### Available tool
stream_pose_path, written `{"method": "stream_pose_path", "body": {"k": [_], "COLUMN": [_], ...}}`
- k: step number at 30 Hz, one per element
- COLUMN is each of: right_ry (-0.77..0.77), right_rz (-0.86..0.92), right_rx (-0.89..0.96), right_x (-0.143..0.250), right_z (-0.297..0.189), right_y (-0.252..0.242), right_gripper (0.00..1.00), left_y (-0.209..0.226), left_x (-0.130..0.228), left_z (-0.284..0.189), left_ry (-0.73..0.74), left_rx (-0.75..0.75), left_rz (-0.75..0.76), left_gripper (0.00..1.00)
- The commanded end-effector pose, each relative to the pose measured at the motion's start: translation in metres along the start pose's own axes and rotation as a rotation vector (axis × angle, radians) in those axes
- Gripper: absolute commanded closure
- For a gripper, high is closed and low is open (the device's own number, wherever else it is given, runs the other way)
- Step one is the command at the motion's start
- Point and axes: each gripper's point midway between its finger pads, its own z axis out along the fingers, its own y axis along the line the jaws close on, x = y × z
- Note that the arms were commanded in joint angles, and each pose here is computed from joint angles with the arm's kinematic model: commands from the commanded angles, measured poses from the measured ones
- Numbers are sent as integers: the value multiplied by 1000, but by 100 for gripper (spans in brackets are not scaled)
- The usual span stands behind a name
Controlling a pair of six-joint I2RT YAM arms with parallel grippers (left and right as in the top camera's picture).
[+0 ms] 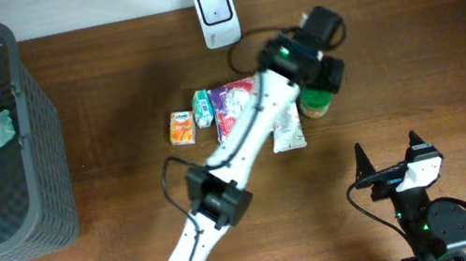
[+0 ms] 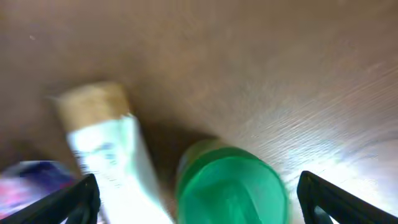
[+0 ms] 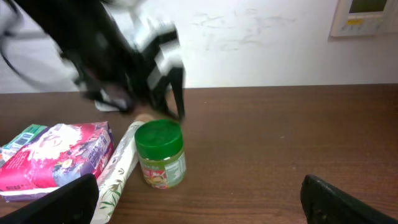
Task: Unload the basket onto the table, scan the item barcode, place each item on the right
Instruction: 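Carry the green-lidded jar right of the white tube and release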
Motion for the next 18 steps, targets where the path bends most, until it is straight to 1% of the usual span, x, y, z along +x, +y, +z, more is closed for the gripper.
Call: {"method": "stream_pose_path", "body": {"k": [1,2,4,6,7,9,10,13,14,15,16,18], "right_ry": [4,4,3,4,3,4,3,4,4,3,4,4], "right_rz": [7,7,7,7,7,7,7,7,7,7,7,7], "right_rx": [-1,-1,-1,-1,-1,-1,-1,-1,-1,-1,-1,-1], "right_x": [3,3,3,3,3,3,3,3,3,3,3,3], "right_z": [0,0,0,0,0,0,0,0,0,0,0,0], "right_y": [0,0,0,0,0,0,0,0,0,0,0,0], "right_gripper": [1,1,1,1,1,1,1,1,1,1,1,1], "left_y": [30,46,76,133,170,227,263,376,403,441,461,500], "left_x": [-75,-78,-78,-68,-59,-43,-32,17,31,54,68,96], "left_z": [-171,-196,-231,-279,-301,-326,-336,-367,-378,-396,-405,-412], "left_ry": [-302,-330,-360,-383,-392,-395,-392,-369,-368,-362,-348,-293], "left_rx": [66,54,24,-46,-97,-183,-237,-481,-551,-678,-746,-816], "left_rz": [-67,-90,-134,-219,-280,-379,-444,-654,-704,-761,-782,-806], "left_gripper": [1,1,1,1,1,1,1,1,0,0,0,0]}}
